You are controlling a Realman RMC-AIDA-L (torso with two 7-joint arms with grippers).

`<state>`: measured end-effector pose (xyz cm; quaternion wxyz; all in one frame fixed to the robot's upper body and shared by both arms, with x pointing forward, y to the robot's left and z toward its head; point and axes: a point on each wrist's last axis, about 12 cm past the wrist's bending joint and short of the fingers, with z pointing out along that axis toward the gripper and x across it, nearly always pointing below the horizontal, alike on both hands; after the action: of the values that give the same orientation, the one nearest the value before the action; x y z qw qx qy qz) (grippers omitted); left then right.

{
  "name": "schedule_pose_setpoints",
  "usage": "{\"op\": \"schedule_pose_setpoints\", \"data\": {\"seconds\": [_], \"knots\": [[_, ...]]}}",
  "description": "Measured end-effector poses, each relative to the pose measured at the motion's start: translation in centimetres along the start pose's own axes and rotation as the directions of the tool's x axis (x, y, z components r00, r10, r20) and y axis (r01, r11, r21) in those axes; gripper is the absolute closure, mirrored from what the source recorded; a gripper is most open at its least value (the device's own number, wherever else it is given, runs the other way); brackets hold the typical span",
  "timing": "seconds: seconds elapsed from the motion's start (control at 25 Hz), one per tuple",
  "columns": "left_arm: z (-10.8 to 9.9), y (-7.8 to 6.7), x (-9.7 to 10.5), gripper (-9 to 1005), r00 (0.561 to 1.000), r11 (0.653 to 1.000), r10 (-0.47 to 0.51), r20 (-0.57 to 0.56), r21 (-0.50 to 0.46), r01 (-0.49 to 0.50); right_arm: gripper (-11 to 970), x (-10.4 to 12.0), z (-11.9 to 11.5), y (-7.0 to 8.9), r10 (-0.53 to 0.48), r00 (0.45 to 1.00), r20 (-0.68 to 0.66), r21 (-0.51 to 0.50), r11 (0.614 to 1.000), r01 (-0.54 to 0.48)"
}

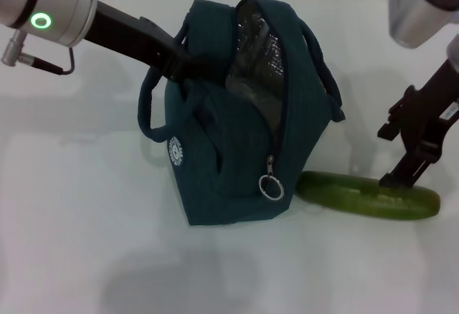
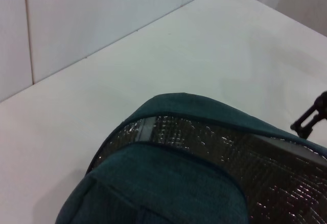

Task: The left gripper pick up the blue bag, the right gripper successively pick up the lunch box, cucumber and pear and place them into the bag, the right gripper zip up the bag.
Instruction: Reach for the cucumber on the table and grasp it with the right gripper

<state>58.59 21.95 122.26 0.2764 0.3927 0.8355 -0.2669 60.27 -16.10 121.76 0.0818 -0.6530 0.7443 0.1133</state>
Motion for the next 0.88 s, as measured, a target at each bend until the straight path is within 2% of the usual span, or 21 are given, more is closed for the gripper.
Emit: {"op": "schedule_pose_setpoints", "data": {"seconds": [0.64,0.88], "knots": [[0.1,-0.2,0.0,959,1.0,1.0,-0.005,0.012,0.015,0.005,97,-0.7,3.8,0.4,-0.037,0.998,-0.048,-0.041,0.999,0.035],[0.1,-0.2,0.0,959,1.0,1.0,-0.009,0.012,0.016,0.008,98,-0.9,4.3,0.4,-0.04,0.998,-0.054,-0.041,0.998,0.038]]}}
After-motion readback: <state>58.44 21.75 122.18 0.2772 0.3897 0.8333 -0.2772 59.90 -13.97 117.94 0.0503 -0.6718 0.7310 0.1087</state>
